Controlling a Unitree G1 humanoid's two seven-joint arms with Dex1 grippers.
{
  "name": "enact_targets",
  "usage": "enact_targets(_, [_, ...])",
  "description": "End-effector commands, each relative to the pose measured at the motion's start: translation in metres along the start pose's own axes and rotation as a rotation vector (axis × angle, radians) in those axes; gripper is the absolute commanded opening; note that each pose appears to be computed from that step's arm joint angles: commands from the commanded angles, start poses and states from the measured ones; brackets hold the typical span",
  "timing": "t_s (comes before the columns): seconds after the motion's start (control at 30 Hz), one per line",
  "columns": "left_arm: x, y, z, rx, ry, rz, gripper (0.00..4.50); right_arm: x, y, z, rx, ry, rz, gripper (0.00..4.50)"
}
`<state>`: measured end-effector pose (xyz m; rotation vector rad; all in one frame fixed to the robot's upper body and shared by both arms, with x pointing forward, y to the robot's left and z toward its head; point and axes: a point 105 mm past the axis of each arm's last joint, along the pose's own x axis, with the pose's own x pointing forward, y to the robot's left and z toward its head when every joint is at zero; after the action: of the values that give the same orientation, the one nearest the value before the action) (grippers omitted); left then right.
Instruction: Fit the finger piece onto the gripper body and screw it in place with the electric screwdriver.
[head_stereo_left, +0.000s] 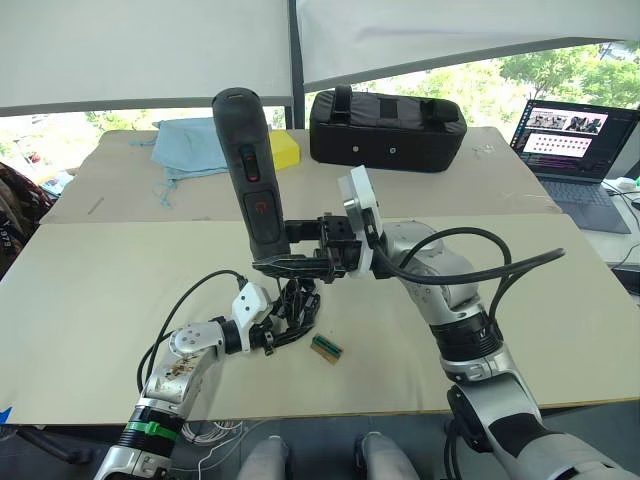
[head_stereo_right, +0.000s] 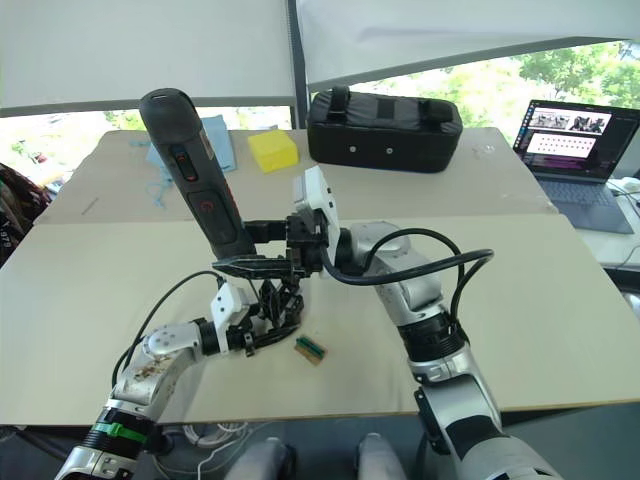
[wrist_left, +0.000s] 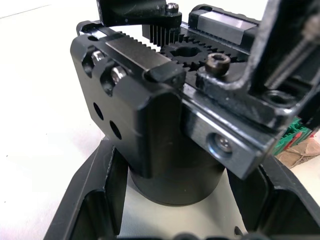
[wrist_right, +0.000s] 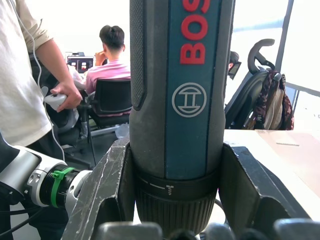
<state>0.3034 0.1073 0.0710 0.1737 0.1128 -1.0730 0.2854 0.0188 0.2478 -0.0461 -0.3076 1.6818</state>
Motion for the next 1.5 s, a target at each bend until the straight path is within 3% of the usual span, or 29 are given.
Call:
enact_targets(0.03, [0.0019, -0.0116, -0.0147, -0.046, 0.045, -0.043, 2.31, 0.0021, 0.0034, 0.0129, -0.052, -0.027, 0.014, 1.9])
enact_targets(1.5, [0.0019, -0.0151, -0.017, -0.059, 0.043, -0.038, 2.31, 0.0029, 0.0041, 0.0108, 0.019, -0.015, 0.016, 1.9])
